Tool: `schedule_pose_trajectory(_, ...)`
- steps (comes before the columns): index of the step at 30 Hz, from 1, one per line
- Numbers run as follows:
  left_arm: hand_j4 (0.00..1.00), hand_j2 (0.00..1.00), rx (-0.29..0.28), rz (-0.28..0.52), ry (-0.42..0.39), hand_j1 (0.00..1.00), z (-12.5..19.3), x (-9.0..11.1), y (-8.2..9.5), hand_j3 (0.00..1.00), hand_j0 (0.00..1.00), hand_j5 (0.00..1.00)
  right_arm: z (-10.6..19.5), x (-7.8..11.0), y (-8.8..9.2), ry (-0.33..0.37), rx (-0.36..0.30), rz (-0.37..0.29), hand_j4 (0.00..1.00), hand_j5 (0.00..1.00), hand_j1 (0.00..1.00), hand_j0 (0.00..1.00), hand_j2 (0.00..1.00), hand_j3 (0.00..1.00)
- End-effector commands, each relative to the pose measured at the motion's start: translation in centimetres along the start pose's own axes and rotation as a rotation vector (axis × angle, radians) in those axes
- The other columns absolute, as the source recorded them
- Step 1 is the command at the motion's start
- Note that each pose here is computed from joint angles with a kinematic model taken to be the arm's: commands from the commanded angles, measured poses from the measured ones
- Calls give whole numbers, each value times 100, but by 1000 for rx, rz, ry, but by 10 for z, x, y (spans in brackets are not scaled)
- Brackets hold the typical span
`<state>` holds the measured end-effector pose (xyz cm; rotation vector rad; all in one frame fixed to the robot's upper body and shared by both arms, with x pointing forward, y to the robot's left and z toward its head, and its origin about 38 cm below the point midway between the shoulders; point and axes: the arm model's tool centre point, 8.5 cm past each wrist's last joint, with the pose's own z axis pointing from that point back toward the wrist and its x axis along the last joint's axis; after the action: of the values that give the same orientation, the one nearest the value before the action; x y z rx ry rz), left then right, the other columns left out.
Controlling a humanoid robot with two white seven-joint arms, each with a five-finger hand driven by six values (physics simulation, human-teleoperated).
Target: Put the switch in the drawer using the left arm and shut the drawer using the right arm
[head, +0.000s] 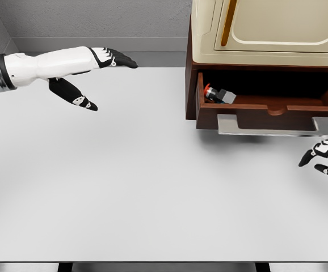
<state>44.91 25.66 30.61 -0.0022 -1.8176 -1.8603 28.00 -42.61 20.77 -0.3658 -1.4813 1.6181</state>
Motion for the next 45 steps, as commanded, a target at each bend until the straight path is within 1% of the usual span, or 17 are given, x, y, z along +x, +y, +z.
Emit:
schedule_pose_trajectory(1, 100, 100, 6, 6, 1, 100, 1, 0, 1, 100, 100, 100, 0, 0, -2, -1, -15, -18, 53, 53, 53, 53, 53, 53)
schedule_pose_trajectory(8, 100, 100, 7, 7, 2, 100, 1, -1, 1, 100, 100, 100, 2, 0, 5, 3, 2, -30, 53, 53, 53, 53, 53, 53)
schedule_pose_trajectory(9, 100, 100, 7, 8, 3, 100, 1, -1, 1, 100, 100, 100, 2, 0, 5, 3, 4, -30, 53, 53, 53, 53, 53, 53)
schedule_pose_trajectory(10, 100, 100, 7, 8, 3, 100, 1, -1, 1, 100, 100, 100, 4, -1, 0, 7, 17, -14, 53, 53, 53, 53, 53, 53)
schedule_pose_trajectory(12, 100, 100, 7, 8, 3, 100, 1, -1, 1, 100, 100, 100, 7, -2, -5, 13, 9, -5, 52, 52, 52, 52, 52, 52)
schedule_pose_trajectory(15, 100, 100, 7, 8, 5, 100, 2, -2, 1, 100, 100, 100, 8, -2, 1, 17, 23, -16, 52, 52, 52, 52, 52, 52)
schedule_pose_trajectory(18, 100, 100, 7, 8, 5, 100, 2, -2, 1, 100, 100, 100, 11, -2, -5, 19, 6, -13, 52, 52, 52, 52, 52, 52)
schedule_pose_trajectory(20, 100, 100, 7, 8, 5, 100, 2, -2, 1, 100, 100, 100, 13, -1, -16, 5, 2, -11, 52, 52, 52, 52, 52, 52)
schedule_pose_trajectory(21, 100, 100, 7, 9, 6, 100, 2, -2, 1, 100, 100, 100, 13, -1, -17, 3, 1, -12, 52, 52, 52, 52, 52, 52)
schedule_pose_trajectory(23, 100, 100, 7, 9, 6, 100, 2, -2, 1, 100, 100, 100, 14, -1, -24, -7, 1, -12, 52, 52, 52, 52, 52, 52)
schedule_pose_trajectory(25, 100, 100, 7, 10, 6, 100, 2, -2, 0, 100, 100, 100, 15, -1, -28, -7, 11, 0, 52, 52, 52, 52, 52, 52)
schedule_pose_trajectory(34, 100, 100, 7, 10, 6, 100, 2, -2, 0, 100, 100, 100, 15, -1, -32, -7, 20, 9, 52, 52, 52, 52, 52, 52)
schedule_pose_trajectory(45, 100, 100, 7, 11, 8, 100, 2, -3, 0, 100, 100, 100, 13, 0, -37, -11, 8, 22, 52, 52, 52, 52, 52, 52)
